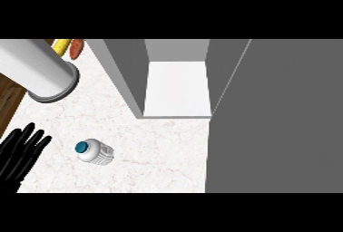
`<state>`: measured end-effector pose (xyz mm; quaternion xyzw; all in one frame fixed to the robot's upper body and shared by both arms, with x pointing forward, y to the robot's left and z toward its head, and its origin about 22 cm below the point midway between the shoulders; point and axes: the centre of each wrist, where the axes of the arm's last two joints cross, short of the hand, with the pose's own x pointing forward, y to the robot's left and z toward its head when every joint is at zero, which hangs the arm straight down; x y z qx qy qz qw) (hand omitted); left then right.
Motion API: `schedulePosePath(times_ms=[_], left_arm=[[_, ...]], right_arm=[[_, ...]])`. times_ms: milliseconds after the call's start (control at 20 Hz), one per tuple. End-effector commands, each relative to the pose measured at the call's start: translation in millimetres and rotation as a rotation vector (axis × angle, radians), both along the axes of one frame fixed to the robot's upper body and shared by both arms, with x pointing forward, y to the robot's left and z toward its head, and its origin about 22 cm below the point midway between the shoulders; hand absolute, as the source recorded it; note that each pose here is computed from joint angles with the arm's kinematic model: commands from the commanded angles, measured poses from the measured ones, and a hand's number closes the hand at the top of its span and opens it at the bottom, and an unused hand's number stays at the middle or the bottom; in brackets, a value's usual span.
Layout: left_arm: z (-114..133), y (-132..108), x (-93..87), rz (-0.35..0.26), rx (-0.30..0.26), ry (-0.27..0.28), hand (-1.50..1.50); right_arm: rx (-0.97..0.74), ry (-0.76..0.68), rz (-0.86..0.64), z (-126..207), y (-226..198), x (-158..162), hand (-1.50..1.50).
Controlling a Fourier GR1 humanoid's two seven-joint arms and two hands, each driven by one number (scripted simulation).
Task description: Pick up the bottled water, place it into the cabinet and close the cabinet
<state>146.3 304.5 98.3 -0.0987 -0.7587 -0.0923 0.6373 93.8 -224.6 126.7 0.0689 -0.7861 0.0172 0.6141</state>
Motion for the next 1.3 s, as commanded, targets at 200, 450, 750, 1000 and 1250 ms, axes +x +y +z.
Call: schedulePosePath(times_ms=[200,450,750,1000,1250], left_arm=[[-35.2,12.2,31.7,0.12,0.02,0.021,-1.5],[-86.1,9.0,40.4,0.091,0.061,0.071,-1.5],[-135.4,6.7,17.9,0.108,0.03,0.116,-1.5],[-152.2,22.6,61.7,0.161,0.032,0.114,-1.5],[-195.3,33.2,51.4,0.181,0.016,0.107,-1.5]], right_arm=[[0.017,-0.031,-0.011,21.9,7.0,-28.8,-1.5],[-0.006,-0.036,-0.003,20.1,2.4,-40.6,-1.5],[-0.029,-0.048,0.002,17.5,-11.5,-47.9,-1.5],[-0.037,-0.036,0.028,28.9,-2.4,-62.3,-1.5],[-0.02,-0.026,0.02,21.3,0.4,-57.1,-1.5]])
